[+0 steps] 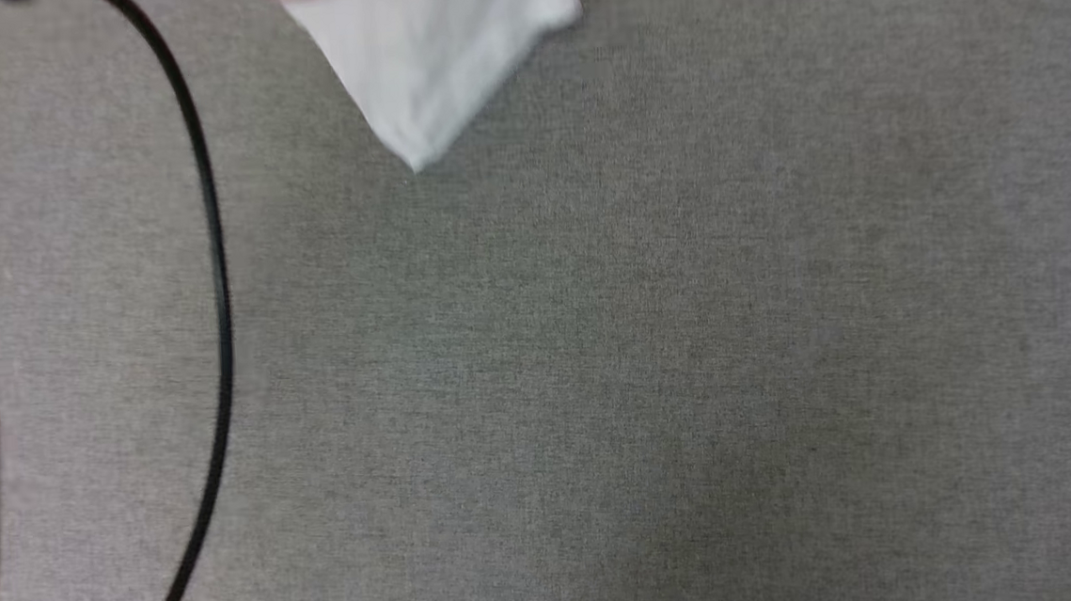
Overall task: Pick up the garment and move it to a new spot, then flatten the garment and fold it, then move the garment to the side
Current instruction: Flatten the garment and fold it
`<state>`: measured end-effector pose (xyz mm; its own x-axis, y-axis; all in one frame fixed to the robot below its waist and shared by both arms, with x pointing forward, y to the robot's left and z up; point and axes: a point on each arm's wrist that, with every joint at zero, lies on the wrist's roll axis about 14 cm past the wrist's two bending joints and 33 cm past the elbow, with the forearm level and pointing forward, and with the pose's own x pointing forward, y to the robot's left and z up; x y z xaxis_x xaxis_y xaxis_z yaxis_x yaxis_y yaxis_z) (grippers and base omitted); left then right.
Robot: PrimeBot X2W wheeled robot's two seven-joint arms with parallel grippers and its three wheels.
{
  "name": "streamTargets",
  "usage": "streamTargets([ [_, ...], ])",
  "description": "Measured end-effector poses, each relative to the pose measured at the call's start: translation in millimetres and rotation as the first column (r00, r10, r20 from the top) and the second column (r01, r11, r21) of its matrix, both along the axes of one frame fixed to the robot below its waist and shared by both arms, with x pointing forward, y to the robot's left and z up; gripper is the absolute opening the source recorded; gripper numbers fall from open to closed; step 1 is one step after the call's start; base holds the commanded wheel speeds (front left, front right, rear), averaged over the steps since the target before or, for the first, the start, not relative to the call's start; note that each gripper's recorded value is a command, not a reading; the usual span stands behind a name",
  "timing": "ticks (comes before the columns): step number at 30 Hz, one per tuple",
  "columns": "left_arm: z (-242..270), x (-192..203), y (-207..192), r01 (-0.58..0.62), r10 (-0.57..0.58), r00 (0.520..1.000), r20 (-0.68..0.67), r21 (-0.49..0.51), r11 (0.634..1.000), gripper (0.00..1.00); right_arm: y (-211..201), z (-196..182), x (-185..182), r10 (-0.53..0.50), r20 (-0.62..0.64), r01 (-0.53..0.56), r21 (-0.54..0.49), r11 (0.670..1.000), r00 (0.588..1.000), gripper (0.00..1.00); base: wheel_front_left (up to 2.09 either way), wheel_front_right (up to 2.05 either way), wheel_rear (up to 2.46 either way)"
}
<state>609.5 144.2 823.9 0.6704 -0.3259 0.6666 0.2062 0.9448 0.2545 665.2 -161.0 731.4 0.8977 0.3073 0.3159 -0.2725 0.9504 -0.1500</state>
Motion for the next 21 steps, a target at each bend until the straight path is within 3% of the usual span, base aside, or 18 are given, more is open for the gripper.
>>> streamTargets([
  [13, 12, 53, 8, -0.052, 0.051, 0.999, 0.021, 0.041, 0.998, 0.00, 0, 9, 58, -0.055, 0.035, 0.056, -0.029, 0.998, 0.998, 0.00, 0.00, 0.00, 0.00],
  [21, -46, 81, 20, -0.053, 0.054, 0.993, -0.103, 0.012, 0.999, 0.00, 10, -43, 77, -0.038, -0.060, 0.033, -0.076, 0.997, 0.997, 0.00, 0.00, 0.00, 0.00],
])
